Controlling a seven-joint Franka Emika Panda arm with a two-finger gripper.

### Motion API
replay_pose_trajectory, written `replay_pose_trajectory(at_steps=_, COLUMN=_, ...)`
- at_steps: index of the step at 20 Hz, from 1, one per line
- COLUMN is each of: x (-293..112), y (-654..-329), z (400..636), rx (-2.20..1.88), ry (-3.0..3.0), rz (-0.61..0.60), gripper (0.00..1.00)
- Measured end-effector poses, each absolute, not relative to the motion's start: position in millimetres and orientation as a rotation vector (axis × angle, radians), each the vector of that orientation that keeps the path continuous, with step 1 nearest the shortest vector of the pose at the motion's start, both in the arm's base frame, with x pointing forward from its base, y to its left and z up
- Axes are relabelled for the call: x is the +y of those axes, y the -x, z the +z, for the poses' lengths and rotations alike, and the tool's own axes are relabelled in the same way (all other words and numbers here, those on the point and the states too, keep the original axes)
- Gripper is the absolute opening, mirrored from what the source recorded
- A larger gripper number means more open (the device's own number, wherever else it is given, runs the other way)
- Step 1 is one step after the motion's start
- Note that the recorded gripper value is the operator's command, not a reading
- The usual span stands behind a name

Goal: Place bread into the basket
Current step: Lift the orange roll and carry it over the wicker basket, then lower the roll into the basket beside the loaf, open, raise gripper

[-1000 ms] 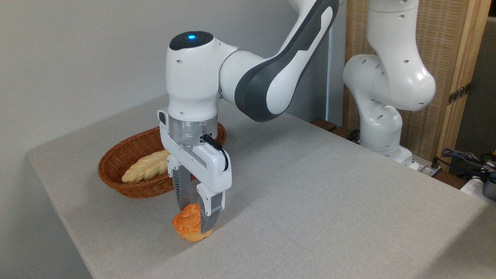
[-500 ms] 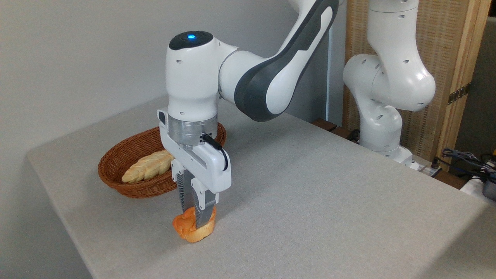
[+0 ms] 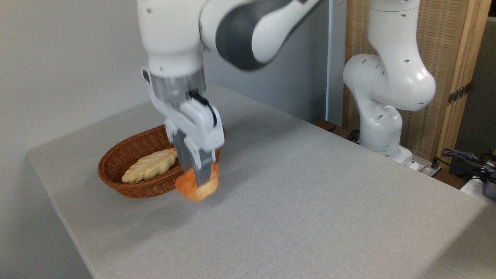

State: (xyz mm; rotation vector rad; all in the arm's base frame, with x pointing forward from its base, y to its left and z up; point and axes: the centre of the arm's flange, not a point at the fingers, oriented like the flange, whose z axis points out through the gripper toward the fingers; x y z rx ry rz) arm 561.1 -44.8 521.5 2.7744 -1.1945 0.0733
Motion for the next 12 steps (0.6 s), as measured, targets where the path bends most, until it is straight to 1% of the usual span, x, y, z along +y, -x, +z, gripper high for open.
replay_pose_trajectory(at_steps=1, x=-51.7, y=-556.9, z=530.2, rx=-1.207, ry=-2.752, rz=0.044, gripper=0.49)
replay_pose_trajectory(at_steps=2, x=-62.9, y=-552.7, z=535.3, rx=-1.223, ry=-2.732, rz=0.019, gripper=0.52)
replay_pose_trajectory(at_steps=3, x=-76.5, y=-549.3, z=537.4, rx=-1.235, ry=-2.720, rz=0.002, gripper=0.52)
replay_pose_trajectory(at_steps=8, x=-150.7, y=-533.4, z=532.9, rx=-1.292, ry=-2.686, rz=-0.050, gripper=0.52)
replay_pose_trajectory(at_steps=9, x=-161.3, y=-530.7, z=531.1, rx=-1.300, ry=-2.682, rz=-0.059, gripper=0.55)
replay_pose_trajectory(at_steps=10, x=-171.8, y=-527.9, z=528.8, rx=-1.311, ry=-2.675, rz=-0.068, gripper=0.69)
replay_pose_trajectory(at_steps=11, x=-184.4, y=-524.5, z=525.2, rx=-1.329, ry=-2.663, rz=-0.082, gripper=0.90)
replay_pose_trajectory(at_steps=12, x=-194.0, y=-521.7, z=521.4, rx=-1.348, ry=-2.649, rz=-0.094, gripper=1.00)
